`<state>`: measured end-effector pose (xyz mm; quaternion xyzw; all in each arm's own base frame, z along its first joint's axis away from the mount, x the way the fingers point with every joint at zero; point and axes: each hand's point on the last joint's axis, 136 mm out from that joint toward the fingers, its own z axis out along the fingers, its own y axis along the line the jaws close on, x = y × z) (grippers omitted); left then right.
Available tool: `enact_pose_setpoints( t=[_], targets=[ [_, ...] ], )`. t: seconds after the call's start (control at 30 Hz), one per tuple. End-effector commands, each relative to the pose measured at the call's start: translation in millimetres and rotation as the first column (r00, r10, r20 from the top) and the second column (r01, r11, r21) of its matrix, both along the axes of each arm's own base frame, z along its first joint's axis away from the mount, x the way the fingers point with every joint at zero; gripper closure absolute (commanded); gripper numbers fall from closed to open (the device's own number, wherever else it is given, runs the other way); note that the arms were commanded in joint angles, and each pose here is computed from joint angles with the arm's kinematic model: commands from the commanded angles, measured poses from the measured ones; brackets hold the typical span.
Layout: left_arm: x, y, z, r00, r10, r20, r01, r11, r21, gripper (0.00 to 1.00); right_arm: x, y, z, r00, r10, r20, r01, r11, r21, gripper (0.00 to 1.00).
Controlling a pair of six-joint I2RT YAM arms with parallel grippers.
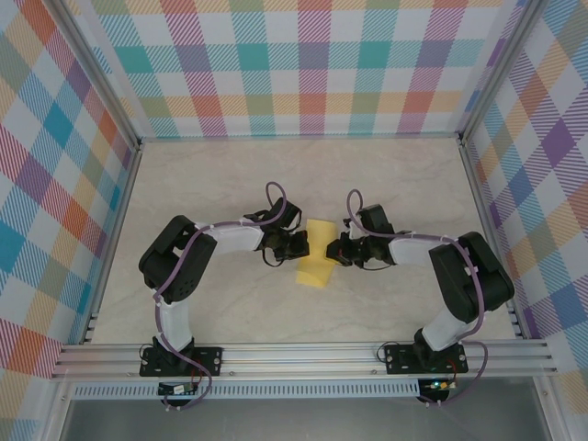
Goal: Fold a paper plane with a square sheet of paper (pick it up from the middle)
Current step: Fold the square sheet of paper in half at the center of the table.
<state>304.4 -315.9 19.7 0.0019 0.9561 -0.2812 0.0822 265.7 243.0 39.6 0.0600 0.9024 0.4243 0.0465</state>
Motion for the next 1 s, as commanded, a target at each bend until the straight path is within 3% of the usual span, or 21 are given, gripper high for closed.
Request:
enact_pose_setpoints(
  t=[0.0,0.23,0.6,0.97],
  targets=[
    [-24,19,-30,0.997,-0.011,-0.074,0.019,0.994,0.105,1.0,-14,3,-15,0.999,0.026,-0.04,-0.025,0.999,0.024,0.93],
    [-26,20,-31,0.997,-0.013,-0.076,0.021,0.994,0.11,1.0,-29,-9,-41,0.997,0.032,-0.077,-0.035,0.999,-0.035,0.93],
    [-25,20,-29,0.997,-0.015,-0.074,0.023,0.994,0.108,1.0,-25,11,8,0.997,0.077,0.015,-0.078,0.994,0.08,0.93],
    [-26,20,-30,0.997,-0.014,-0.076,0.022,0.994,0.107,1.0,-44,1,-32,0.996,0.064,-0.056,-0.064,0.998,0.016,0.93]
  ],
)
